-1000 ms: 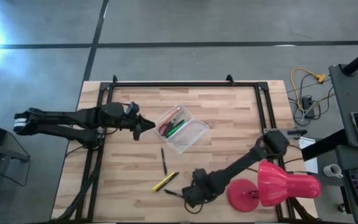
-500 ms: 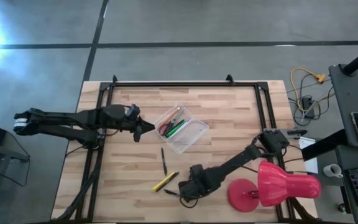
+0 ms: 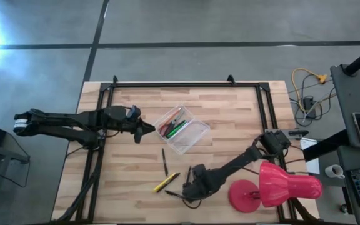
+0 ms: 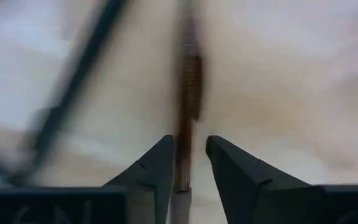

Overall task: Pick & place school supplies into a supply box
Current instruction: Put the brown pen into the transparent supply box

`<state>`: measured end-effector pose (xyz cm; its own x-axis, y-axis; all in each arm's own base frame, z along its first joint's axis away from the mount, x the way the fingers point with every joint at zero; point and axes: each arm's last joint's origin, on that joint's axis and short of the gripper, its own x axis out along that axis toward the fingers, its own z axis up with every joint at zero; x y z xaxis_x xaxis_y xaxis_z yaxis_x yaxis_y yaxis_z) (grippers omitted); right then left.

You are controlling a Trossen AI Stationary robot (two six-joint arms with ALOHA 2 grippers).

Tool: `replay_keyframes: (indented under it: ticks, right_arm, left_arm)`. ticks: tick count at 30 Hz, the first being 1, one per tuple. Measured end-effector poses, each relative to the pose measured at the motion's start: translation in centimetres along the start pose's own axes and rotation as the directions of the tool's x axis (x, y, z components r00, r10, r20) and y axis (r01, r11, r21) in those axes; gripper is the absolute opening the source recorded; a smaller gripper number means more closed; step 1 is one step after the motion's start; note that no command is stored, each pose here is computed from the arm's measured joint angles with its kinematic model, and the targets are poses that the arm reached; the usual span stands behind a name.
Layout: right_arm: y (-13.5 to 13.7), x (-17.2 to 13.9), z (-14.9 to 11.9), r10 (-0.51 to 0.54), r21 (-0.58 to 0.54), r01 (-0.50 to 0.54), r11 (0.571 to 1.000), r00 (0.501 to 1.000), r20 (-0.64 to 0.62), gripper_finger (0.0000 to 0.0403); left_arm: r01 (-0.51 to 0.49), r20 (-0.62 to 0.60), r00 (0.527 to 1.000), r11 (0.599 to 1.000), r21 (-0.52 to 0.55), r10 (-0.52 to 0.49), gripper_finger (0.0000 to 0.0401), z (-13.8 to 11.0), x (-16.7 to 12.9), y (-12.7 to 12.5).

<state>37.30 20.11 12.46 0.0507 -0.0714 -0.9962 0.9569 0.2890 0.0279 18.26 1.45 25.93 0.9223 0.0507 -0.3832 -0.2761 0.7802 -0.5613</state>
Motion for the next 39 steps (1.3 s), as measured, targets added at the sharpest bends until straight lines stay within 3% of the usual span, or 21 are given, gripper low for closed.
replay_keyframes:
  ticks: [4, 8, 11, 14, 18, 20, 27, 30, 35, 37, 39]
  right_arm:
    - [-1.5, 0.8, 0.7, -0.165, -0.152, 0.175, 0.973, 0.983, 0.074, 0.0064]
    - [-1.5, 0.9, 1.4, -0.186, -0.319, 0.195, 0.928, 0.981, 0.06, 0.0021]
    - [-1.5, -0.5, 2.2, -0.151, -0.295, 0.179, 0.939, 0.982, 0.114, 0.0018]
    - [-1.8, -2.1, 4.1, -0.115, -0.185, 0.166, 0.969, 0.959, 0.258, 0.0015]
    - [-2.6, -8.1, 6.6, 0.047, 0.024, -0.065, 0.998, 0.888, 0.457, 0.0014]
    - [-3.4, -11.0, 7.2, 0.126, 0.092, -0.205, 0.974, 0.837, 0.532, 0.0013]
    - [-6.5, -17.9, 9.8, 0.228, 0.172, -0.495, 0.851, 0.645, 0.729, 0.0013]
    - [-5.8, -18.6, 11.5, 0.261, 0.183, -0.582, 0.792, 0.595, 0.76, 0.0013]
    - [-2.3, -17.5, 17.1, 0.378, 0.101, -0.654, 0.75, 0.549, 0.746, 0.0013]
    - [-1.1, -15.7, 19.4, 0.39, 0.101, -0.657, 0.747, 0.556, 0.734, 0.0013]
    - [-0.7, -13.8, 21.1, 0.373, 0.157, -0.647, 0.746, 0.603, 0.705, 0.0018]
  left_arm:
    - [0.0, -0.006, 1.0, 1.0, 0.0, 0.0, 0.0052, -0.1, 0.0, 0.1]
    - [0.022, -0.028, 0.999, 1.0, -0.001, -0.022, 0.0052, -0.1, 0.0, -0.1]
    - [0.037, -0.034, 0.999, 0.999, -0.001, -0.037, 0.0052, -0.1, -0.1, -0.1]
    - [0.048, -0.04, 0.998, 0.999, -0.005, -0.048, 0.0052, -0.1, -0.2, -0.3]
    - [0.064, -0.049, 0.997, 0.998, 0.001, -0.064, 0.0052, -0.4, -0.3, -0.5]
    - [0.067, -0.06, 0.996, 0.998, -0.001, -0.067, 0.0052, -0.5, -0.4, -0.6]
    - [0.069, -0.079, 0.994, 0.998, -0.007, -0.069, 0.0052, -0.9, -0.4, -0.8]
    - [0.053, -0.089, 0.995, 0.998, -0.018, -0.054, 0.0052, -1.1, -0.4, -0.6]
    - [0.031, -0.084, 0.996, 0.999, -0.026, -0.033, 0.0052, -1.2, -0.5, -0.6]
    - [0.036, -0.082, 0.996, 0.999, -0.028, -0.038, 0.0052, -1.2, -0.6, -0.7]
    - [0.035, -0.093, 0.995, 0.999, -0.04, -0.038, 0.0052, -1.4, -0.9, -0.7]
